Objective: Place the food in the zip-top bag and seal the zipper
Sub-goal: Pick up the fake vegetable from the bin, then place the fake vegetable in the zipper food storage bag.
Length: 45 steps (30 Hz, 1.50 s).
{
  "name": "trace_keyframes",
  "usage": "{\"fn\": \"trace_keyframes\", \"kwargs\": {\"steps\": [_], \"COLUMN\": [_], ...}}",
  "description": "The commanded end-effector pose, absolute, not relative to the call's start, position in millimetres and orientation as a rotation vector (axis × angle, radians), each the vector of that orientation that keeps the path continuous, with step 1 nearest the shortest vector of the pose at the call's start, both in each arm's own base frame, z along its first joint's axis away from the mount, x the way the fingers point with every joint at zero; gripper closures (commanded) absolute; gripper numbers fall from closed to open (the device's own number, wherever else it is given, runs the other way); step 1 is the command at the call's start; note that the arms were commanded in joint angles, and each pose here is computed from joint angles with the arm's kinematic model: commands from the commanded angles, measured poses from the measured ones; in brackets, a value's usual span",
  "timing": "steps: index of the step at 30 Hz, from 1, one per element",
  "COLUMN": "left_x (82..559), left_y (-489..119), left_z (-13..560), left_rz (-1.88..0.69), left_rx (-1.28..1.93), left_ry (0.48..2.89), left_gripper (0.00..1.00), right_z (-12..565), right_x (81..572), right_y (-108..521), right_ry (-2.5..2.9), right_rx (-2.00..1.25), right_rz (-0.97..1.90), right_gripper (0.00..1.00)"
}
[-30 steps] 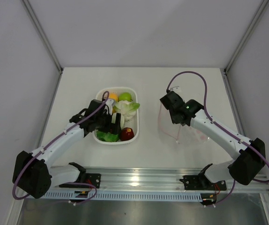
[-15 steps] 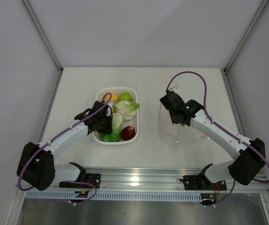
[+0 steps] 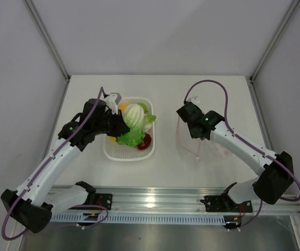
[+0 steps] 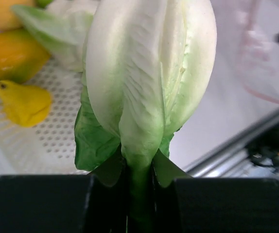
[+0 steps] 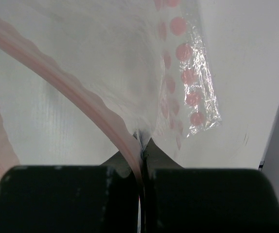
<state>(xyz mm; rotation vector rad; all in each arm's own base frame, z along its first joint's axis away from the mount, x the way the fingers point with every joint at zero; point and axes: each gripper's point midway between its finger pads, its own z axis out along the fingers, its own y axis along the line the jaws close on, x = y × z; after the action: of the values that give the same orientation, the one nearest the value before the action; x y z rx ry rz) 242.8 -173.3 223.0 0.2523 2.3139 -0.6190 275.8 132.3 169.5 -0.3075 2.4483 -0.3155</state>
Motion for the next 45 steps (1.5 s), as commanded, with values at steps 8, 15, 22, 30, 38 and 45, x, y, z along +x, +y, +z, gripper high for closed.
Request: {"fn": "trace_keyframes", "kwargs": {"steps": [8,15,22,30,38,45], "left_x": [170,136,123,129,139,154], "left_y": [-258,-301,-328,-346,-358,-367], "left_z": [283,271,268,269,233,217], "left_rz": [-1.362,-1.621,-1.798,-1.869,-1.885,-1.886], "left_rx": [0.351,0.474,0.439,0.416,0.386,0.321], "left_ry": [2.283,2.39,2.492,2.54,2.675,2.715], "left_gripper": [0.99,1.0,0.99,0.99,0.99,0.99], "right_z": [180,182,188,186,194,200], "right_x": [286,288,290,284,276,268], "right_y": [137,137,134,138,147,150], "right_ry": [2.401,2.378,2.29,2.25,2.213,2.212], "right_rx": [-0.282,-0.273,-0.248,-0.287,-0.318,-0.324], "right_rz": [-0.326,-0.324,-0.342,-0.327,-0.261,-0.216], "right_gripper": [1.0,1.0,1.0,1.0,1.0,1.0]}}
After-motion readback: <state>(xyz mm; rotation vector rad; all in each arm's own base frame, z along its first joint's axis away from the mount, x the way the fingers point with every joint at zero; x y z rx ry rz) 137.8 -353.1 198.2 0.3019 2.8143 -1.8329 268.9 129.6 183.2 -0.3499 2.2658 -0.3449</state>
